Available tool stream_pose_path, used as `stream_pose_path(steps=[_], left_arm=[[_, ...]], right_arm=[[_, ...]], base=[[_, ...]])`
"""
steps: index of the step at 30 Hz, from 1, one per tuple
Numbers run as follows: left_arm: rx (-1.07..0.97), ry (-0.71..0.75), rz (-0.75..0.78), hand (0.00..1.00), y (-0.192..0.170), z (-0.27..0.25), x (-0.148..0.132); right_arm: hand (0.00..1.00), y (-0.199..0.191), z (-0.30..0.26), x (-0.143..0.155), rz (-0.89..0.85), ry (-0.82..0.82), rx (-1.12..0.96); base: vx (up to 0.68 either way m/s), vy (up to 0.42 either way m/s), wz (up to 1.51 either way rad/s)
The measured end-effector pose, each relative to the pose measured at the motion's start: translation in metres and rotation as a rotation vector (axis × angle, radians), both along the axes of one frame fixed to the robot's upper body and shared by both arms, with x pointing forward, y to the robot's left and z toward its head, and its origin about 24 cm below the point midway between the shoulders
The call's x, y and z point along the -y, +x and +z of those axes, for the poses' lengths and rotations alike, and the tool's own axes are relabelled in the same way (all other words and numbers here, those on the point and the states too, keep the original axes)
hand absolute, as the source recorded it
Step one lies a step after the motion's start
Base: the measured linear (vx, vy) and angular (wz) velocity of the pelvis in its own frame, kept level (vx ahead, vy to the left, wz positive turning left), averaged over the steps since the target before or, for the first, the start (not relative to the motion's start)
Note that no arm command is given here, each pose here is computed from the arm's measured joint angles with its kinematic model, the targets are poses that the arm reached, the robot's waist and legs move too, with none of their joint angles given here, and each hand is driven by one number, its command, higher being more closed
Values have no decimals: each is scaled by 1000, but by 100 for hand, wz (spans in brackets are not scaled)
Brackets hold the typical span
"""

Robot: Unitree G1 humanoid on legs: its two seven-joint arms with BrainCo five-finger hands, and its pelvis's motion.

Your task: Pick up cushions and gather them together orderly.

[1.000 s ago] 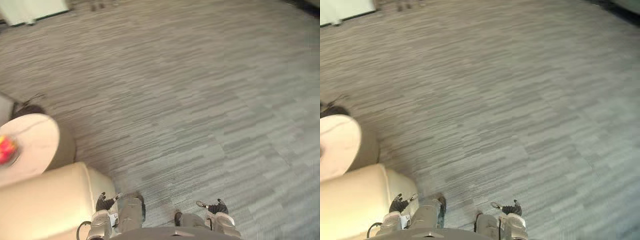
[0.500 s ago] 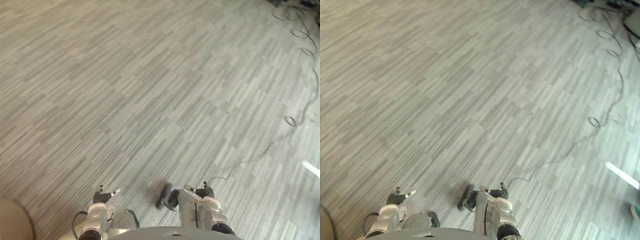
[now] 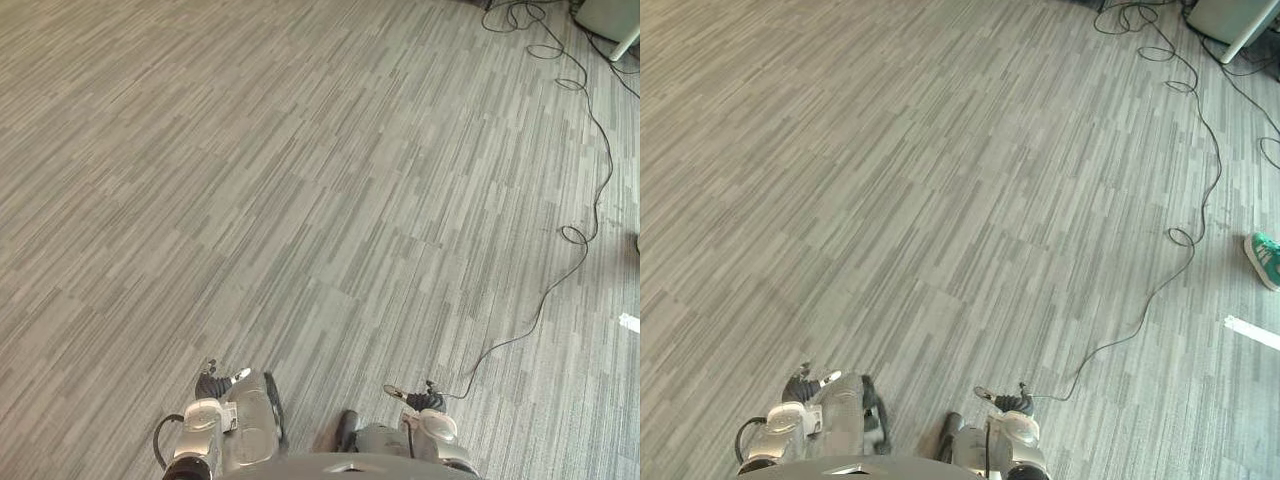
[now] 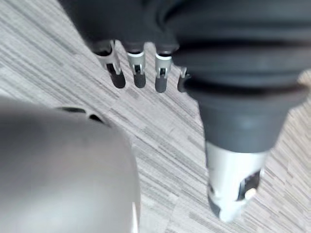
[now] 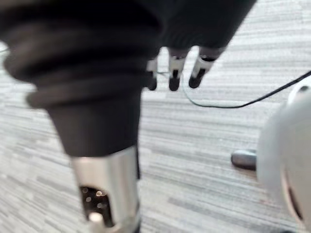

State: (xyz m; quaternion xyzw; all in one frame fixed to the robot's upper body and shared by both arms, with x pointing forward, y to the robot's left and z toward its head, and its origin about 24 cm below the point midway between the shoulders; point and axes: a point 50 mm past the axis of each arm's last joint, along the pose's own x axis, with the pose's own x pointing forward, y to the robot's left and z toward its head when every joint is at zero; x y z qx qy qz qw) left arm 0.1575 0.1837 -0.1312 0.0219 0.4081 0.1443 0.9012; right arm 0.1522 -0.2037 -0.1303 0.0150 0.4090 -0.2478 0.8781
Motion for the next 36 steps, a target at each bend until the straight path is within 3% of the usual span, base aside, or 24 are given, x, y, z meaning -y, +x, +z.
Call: stream_pose_path(steps=[8, 16, 24, 32, 36], left_arm=[[17, 13, 32, 0, 3, 3, -10], [-82, 33, -62, 0, -12, -8, -4], [-86, 30, -125, 0, -9, -9, 8], [-139, 4, -210, 0, -16, -17, 27], [-137, -3, -185, 0, -18, -17, 25]], right_arm=[[0, -4, -7, -5, -26, 33, -47], [0, -20, -9, 6, -52, 15, -75], [0, -8, 0, 15, -80, 7, -5], [0, -26, -5, 41, -144, -25, -86], [0, -38, -11, 39, -156, -14, -124]], base=[[492, 273, -17], [432, 127, 6], [426, -127, 10], [514, -237, 14], [635, -178, -18]])
